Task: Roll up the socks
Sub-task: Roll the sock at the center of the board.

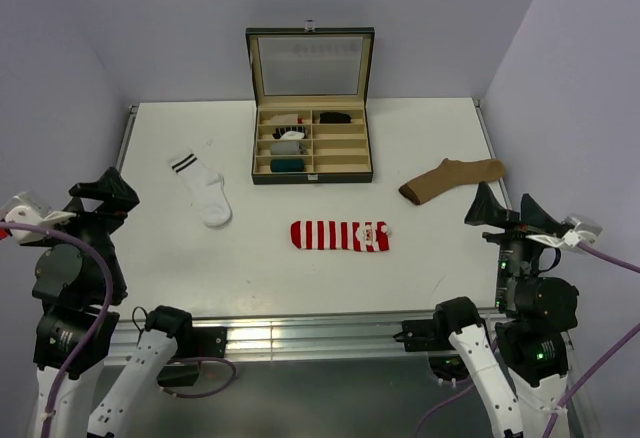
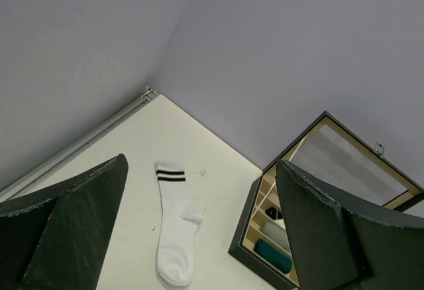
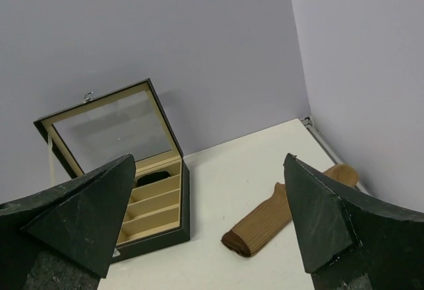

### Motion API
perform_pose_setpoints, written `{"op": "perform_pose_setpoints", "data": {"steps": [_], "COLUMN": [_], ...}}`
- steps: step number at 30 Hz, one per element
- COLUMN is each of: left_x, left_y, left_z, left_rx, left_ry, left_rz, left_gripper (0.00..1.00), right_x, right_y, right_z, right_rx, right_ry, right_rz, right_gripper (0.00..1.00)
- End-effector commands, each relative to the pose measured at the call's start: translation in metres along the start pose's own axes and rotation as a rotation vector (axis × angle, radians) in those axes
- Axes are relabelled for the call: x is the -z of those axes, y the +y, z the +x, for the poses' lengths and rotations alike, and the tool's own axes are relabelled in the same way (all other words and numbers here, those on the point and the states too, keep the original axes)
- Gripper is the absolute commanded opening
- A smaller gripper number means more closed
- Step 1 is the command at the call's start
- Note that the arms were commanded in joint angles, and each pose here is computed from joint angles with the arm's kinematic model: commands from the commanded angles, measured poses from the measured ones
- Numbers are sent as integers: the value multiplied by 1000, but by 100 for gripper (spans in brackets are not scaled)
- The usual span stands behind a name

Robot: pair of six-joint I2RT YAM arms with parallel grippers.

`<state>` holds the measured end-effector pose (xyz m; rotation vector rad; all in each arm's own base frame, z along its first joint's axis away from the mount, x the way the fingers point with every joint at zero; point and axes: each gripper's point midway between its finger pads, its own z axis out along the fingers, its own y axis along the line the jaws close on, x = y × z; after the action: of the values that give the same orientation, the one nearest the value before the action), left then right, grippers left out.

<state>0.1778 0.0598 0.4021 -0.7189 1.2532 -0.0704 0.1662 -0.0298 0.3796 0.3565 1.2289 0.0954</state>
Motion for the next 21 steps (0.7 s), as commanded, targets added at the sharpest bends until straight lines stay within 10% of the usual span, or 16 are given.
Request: {"op": "perform_pose_setpoints", "data": {"steps": [1, 8, 21], "left_x": [-7, -15, 17], "left_y": [-12, -45, -95], "left_z": [12, 62, 283], "left_rx": [-6, -69, -100], "left_ry": [44, 240, 1042], "left_rz": [27, 160, 303], "left_gripper": [99, 100, 88], "right_x": [-2, -10, -22], "right_y": [13, 51, 87], "right_z": [1, 25, 111], "right_rx": [6, -57, -120], "right_ry": [10, 160, 487], "right_rz": [-68, -213, -320], "right_gripper": [100, 100, 100]}}
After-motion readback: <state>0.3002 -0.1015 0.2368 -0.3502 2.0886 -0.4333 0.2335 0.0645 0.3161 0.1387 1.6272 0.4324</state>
